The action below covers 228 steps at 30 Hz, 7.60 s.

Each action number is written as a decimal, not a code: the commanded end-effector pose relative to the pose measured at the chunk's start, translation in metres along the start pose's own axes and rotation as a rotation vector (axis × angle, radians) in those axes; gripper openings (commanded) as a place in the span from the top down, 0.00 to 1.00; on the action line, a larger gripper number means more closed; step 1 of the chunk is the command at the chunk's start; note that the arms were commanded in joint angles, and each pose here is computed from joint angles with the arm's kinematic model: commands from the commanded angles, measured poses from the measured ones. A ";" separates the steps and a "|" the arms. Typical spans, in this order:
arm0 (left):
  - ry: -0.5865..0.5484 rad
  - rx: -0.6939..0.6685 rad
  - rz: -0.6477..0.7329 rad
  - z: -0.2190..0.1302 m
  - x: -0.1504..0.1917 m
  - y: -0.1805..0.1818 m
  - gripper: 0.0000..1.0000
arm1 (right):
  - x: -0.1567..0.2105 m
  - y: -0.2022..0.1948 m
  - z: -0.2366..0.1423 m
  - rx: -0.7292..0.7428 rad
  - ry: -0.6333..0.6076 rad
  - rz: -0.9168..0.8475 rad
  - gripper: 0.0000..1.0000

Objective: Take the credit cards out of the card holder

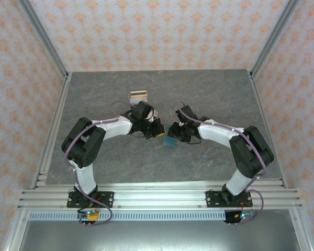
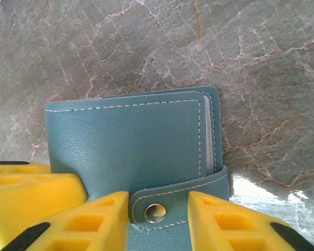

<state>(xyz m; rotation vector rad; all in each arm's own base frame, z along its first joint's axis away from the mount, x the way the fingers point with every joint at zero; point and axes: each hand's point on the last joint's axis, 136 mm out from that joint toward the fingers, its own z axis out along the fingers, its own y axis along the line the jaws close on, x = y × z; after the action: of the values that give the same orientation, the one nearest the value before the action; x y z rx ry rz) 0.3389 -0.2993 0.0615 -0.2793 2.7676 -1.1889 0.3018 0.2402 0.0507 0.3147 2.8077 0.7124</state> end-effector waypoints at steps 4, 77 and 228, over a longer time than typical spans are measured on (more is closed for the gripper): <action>-0.044 -0.027 -0.007 -0.010 -0.003 -0.002 0.97 | 0.001 -0.028 -0.001 0.165 -0.014 -0.030 0.76; -0.430 -0.542 0.003 -0.195 -0.015 0.092 0.00 | -0.007 0.093 -0.027 0.003 -0.130 -0.110 0.96; 0.139 0.027 0.095 0.006 0.010 -0.035 0.52 | 0.003 -0.043 -0.018 0.174 -0.232 0.075 0.81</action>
<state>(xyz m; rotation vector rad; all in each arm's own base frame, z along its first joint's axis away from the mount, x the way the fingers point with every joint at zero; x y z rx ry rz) 0.3288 -0.3149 0.0717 -0.0605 2.9009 -1.1582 0.2803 0.2065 0.0302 0.4587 2.7495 0.4239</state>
